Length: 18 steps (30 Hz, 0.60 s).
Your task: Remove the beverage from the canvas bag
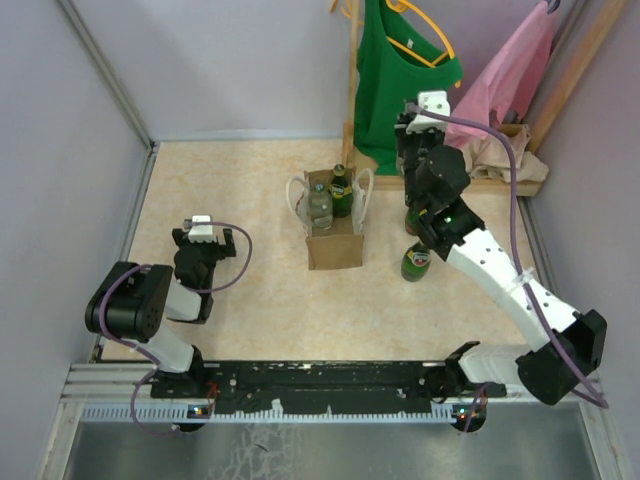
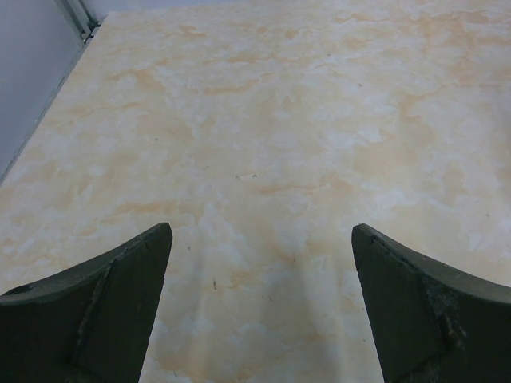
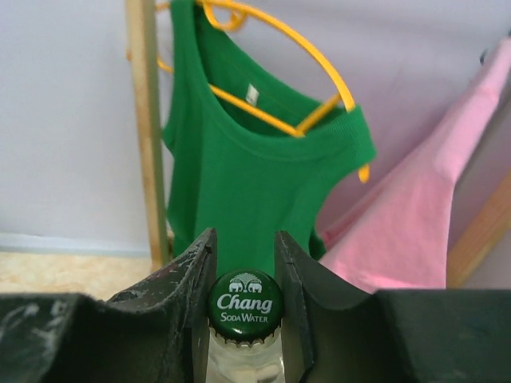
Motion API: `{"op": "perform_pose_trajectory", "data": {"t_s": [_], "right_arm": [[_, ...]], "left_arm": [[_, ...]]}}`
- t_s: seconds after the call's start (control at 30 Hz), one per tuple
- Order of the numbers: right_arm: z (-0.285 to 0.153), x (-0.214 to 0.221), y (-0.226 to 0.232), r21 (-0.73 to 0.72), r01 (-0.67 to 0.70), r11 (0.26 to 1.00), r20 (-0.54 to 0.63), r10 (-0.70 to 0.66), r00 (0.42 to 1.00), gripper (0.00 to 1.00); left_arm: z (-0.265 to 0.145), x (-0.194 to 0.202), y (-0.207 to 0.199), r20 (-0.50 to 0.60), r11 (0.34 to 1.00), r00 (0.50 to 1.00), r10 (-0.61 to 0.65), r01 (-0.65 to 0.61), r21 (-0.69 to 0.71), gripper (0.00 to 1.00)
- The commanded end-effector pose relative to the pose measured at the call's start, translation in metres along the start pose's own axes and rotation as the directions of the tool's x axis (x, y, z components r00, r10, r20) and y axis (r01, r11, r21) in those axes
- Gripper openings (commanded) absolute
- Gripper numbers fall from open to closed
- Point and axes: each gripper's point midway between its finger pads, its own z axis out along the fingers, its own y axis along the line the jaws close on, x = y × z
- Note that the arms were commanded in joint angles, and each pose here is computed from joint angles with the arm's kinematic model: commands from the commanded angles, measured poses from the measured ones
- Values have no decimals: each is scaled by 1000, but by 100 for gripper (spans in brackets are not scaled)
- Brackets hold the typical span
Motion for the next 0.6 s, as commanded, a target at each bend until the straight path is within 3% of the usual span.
{"op": "perform_pose_trajectory", "data": {"t_s": [0.0,0.57], "right_arm": [[4,-17,-27,55,-148,987,89,143,986,0],[24,78,35,-96,-162,982,-108,151,983,0]], "left_arm": [[4,-8,0,25,1000,1000,-14,14,4,100],[4,-9,0,28,1000,1000,-13,13,4,100]]}}
